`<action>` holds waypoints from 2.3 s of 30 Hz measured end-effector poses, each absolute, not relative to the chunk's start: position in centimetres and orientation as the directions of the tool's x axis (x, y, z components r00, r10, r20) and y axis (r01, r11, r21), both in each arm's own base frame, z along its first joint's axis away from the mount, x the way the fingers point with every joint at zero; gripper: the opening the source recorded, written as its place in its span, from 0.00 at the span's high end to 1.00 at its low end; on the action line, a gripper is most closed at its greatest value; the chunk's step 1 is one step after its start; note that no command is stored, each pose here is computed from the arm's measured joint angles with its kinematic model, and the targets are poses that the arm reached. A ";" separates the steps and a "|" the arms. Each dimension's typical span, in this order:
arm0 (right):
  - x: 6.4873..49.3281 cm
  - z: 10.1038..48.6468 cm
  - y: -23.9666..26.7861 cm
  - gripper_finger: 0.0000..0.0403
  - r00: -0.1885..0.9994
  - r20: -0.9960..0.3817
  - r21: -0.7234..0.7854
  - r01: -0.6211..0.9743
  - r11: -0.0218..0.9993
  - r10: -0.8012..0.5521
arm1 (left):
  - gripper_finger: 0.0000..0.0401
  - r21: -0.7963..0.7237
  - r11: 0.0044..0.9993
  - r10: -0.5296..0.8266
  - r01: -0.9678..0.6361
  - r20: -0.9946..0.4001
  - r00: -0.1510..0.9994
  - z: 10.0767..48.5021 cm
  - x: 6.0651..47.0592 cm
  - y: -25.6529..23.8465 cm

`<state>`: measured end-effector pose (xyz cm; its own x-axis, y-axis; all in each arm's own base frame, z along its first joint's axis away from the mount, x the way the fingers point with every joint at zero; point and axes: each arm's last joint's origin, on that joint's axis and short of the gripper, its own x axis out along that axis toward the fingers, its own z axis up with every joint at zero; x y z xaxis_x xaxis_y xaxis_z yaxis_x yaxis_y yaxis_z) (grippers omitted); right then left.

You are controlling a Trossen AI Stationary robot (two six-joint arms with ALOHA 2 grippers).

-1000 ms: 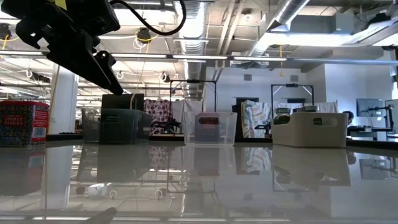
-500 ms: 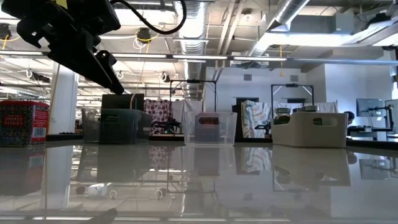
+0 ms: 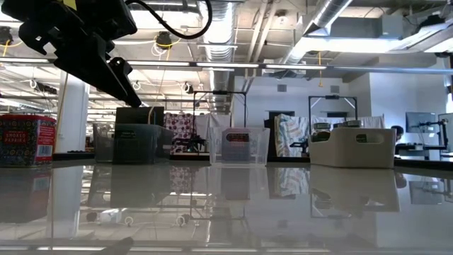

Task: Sort spices by type
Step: Put the green seasoning bottle into the gray bin

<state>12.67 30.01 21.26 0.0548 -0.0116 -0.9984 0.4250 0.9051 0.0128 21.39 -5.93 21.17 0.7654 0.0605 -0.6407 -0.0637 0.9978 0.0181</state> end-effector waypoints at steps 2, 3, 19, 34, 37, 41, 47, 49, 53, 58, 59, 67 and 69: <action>12.7 21.3 30.0 0.44 0.055 -0.998 0.013 0.425 0.905 -0.012 | 0.42 0.018 0.998 0.060 -0.064 -0.641 0.765 21.2 21.4 -5.9; 12.7 21.3 30.0 0.44 0.055 -0.998 0.013 0.425 0.905 -0.012 | 0.42 0.018 0.998 0.060 -0.064 -0.641 0.765 21.2 21.4 -5.9; 13.1 20.2 28.8 0.44 0.030 -0.997 -0.058 0.295 0.954 -0.069 | 0.42 0.019 0.998 0.061 -0.063 -0.642 0.764 21.2 21.4 -5.9; 19.3 22.4 22.6 0.44 0.193 -0.950 -0.225 0.127 0.966 -0.247 | 0.42 0.021 0.998 0.061 -0.062 -0.641 0.765 21.2 21.4 -5.9; 20.9 23.7 20.1 0.44 0.196 -0.949 -0.233 0.088 0.969 -0.246 | 0.42 0.021 0.998 0.061 -0.061 -0.641 0.765 21.2 21.4 -5.9; 22.5 25.6 16.7 0.44 0.222 -0.948 -0.221 0.049 0.974 -0.226 | 0.42 0.021 0.998 0.061 -0.061 -0.641 0.765 21.2 21.4 -5.9; 23.5 28.3 11.5 0.44 0.259 -0.941 -0.222 0.011 0.975 -0.217 | 0.42 0.021 0.998 0.061 -0.061 -0.641 0.765 21.2 21.4 -5.9; 23.6 29.2 9.5 0.44 0.274 -0.936 -0.222 0.029 0.975 -0.221 | 0.42 0.021 0.998 0.061 -0.061 -0.641 0.765 21.2 21.4 -5.9; 23.3 30.9 5.3 0.44 0.296 -0.923 -0.235 0.069 0.969 -0.245 | 0.42 0.021 0.998 0.061 -0.061 -0.642 0.764 21.2 21.4 -5.9; 22.7 32.5 0.2 0.44 0.294 -0.915 -0.272 0.055 0.961 -0.276 | 0.42 0.022 0.998 0.061 -0.061 -0.642 0.764 21.2 21.4 -5.9; 22.7 32.7 -0.7 0.44 0.290 -0.917 -0.272 0.046 0.961 -0.273 | 0.42 0.022 0.998 0.061 -0.061 -0.642 0.764 21.2 21.4 -5.9; 21.7 33.6 -6.9 0.44 0.248 -0.924 -0.300 0.006 0.954 -0.292 | 0.42 0.028 0.998 0.061 -0.056 -0.641 0.765 21.2 21.4 -5.9; 21.4 33.5 -8.0 0.44 0.232 -0.926 -0.306 0.002 0.952 -0.298 | 0.42 0.052 0.998 0.061 -0.036 -0.641 0.765 21.2 21.4 -5.9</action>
<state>21.39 -7.95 33.53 0.2316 -0.2982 -0.9260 0.0022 0.9520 -0.3061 21.39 -5.92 21.17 0.7650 0.0612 -0.6412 -0.0361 0.9980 0.0522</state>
